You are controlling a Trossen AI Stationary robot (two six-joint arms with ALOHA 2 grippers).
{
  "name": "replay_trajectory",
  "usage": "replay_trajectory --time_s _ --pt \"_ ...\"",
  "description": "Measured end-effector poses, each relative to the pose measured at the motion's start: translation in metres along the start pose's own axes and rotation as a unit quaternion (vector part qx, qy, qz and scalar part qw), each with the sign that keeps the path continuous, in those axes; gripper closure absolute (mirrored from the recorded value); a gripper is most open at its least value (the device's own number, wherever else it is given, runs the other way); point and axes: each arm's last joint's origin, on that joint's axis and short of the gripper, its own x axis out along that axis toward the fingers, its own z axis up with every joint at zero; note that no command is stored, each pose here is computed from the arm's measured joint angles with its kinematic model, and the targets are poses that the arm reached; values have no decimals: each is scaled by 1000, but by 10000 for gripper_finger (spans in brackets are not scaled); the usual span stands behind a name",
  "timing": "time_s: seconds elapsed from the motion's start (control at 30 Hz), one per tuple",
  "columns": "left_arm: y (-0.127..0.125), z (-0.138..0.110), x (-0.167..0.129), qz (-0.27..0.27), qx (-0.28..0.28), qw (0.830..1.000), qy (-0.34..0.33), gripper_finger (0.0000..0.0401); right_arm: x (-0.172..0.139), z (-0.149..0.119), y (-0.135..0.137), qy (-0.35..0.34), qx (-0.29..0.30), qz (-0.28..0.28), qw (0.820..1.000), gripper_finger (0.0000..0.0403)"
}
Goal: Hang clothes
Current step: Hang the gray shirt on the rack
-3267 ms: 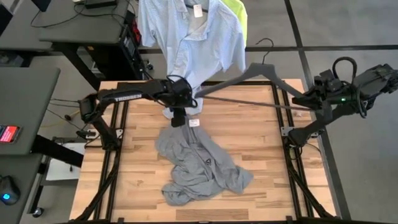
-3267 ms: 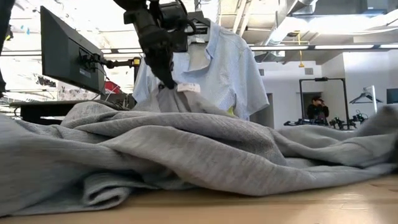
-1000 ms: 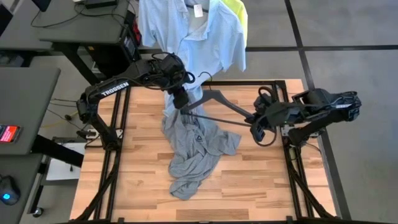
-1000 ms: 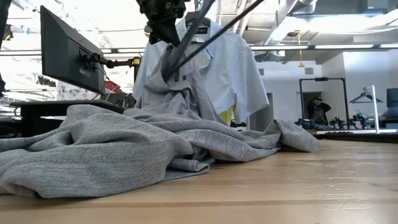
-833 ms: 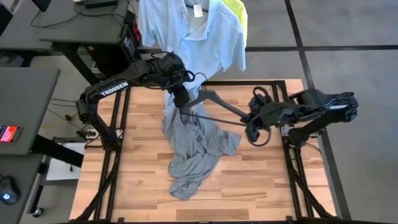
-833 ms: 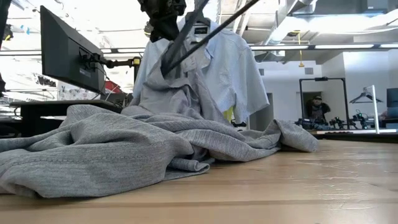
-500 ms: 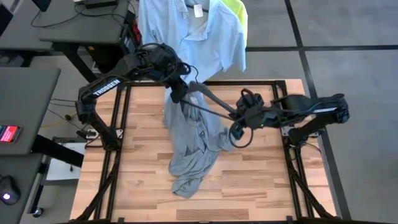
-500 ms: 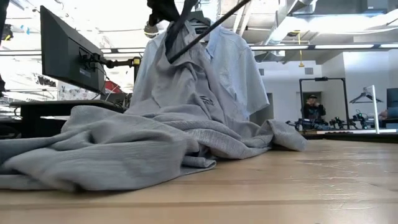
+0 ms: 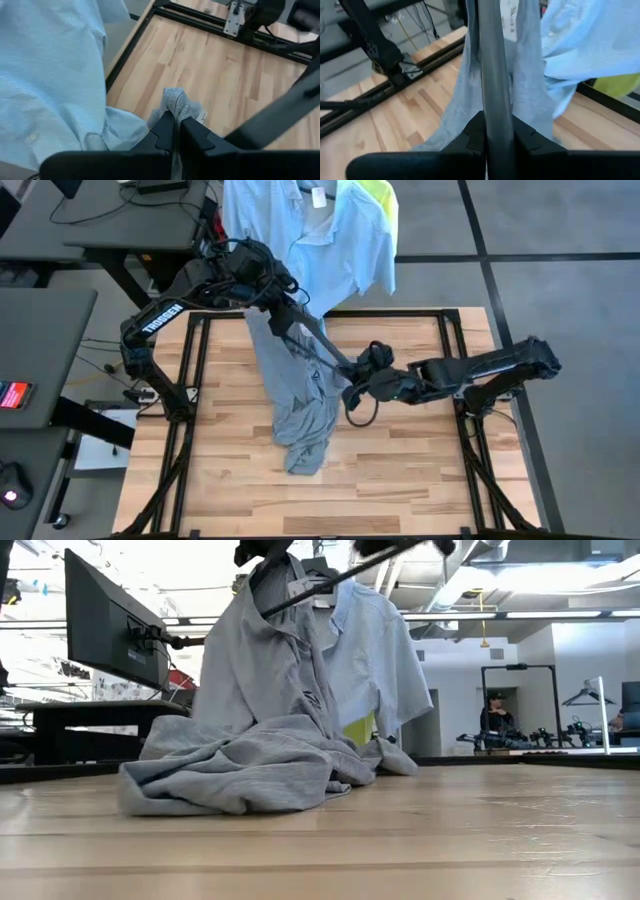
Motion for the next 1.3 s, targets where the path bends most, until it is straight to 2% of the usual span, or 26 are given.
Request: replay_trajectory --time_s 0.2,0.43,0.8,1.0,1.13,1.3 --pt "0 0 0 12 10 1000 1 401 19 -31 -7 -19 14 10 1000 377" --pt "-1 0 1 10 23 1000 2 401 43 -51 2 -30 25 24 999 377" --pt "-3 0 1 21 69 997 1 401 61 -38 -7 -46 12 63 997 377" --pt "-3 -2 1 25 99 995 15 399 68 -40 -7 -45 5 65 997 377" --pt "-2 -9 0 46 129 989 52 366 71 -41 -8 -47 6 64 997 377" --pt "0 -7 -7 91 174 979 52 303 72 -36 -7 -67 -1 68 995 377"
